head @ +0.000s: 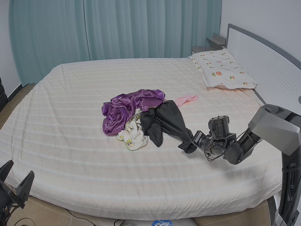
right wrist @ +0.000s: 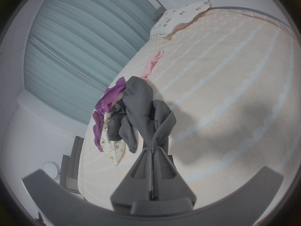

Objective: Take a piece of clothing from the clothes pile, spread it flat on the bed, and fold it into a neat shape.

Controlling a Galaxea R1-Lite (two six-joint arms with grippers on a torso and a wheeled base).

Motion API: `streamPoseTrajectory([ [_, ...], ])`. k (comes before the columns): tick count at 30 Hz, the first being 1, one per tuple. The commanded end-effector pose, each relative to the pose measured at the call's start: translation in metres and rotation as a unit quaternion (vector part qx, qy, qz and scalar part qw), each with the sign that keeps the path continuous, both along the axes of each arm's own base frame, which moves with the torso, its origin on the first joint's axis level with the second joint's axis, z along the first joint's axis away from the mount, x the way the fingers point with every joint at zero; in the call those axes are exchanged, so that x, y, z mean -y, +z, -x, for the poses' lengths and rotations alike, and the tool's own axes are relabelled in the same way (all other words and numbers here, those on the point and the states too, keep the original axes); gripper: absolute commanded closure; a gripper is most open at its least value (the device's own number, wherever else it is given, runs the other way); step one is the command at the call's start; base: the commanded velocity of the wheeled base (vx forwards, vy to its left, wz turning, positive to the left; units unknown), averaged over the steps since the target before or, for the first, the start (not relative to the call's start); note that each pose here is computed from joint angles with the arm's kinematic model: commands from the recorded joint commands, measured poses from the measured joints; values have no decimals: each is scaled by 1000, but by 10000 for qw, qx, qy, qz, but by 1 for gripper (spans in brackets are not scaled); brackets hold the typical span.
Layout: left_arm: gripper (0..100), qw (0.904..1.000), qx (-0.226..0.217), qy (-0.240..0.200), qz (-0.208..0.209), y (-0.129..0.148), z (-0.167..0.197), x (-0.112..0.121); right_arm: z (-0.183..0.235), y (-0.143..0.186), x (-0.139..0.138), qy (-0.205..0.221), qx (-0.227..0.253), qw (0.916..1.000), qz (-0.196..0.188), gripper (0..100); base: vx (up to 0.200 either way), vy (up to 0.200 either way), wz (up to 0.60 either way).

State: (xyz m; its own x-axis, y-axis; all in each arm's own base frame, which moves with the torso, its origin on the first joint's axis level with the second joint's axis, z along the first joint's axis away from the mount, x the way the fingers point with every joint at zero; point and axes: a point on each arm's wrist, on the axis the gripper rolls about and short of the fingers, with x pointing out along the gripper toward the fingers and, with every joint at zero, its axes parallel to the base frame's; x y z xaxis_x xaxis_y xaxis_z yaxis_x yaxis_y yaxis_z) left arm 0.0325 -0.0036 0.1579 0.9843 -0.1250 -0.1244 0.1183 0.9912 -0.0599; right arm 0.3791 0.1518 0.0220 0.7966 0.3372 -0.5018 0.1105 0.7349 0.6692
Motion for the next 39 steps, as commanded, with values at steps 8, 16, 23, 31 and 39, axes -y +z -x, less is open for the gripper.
streamPoseTrajectory([
  [8, 0, 9622, -2553, -454, 832, -68, -206, 119, 57, 50, 5, 304, 569, 9975, -301, 100, 0, 0, 0],
  [16, 0, 9500, -2870, -361, 1178, -113, -274, 168, 79, 46, 14, 315, 565, 9975, -292, 100, 0, 0, 0],
  [23, 0, 9430, -3125, -440, 1058, -152, -312, 204, 99, 44, 21, 353, 697, 9963, -351, 100, 0, 0, 0],
  [31, 0, 9394, -3204, -512, 1108, -168, -348, 240, 103, 44, 23, 328, 738, 9960, -371, 100, 0, 0, 0],
  [39, 0, 9375, -3226, -506, 1204, -179, -371, 261, 102, 45, 22, 343, 766, 9957, -384, 100, 0, 0, 0],
])
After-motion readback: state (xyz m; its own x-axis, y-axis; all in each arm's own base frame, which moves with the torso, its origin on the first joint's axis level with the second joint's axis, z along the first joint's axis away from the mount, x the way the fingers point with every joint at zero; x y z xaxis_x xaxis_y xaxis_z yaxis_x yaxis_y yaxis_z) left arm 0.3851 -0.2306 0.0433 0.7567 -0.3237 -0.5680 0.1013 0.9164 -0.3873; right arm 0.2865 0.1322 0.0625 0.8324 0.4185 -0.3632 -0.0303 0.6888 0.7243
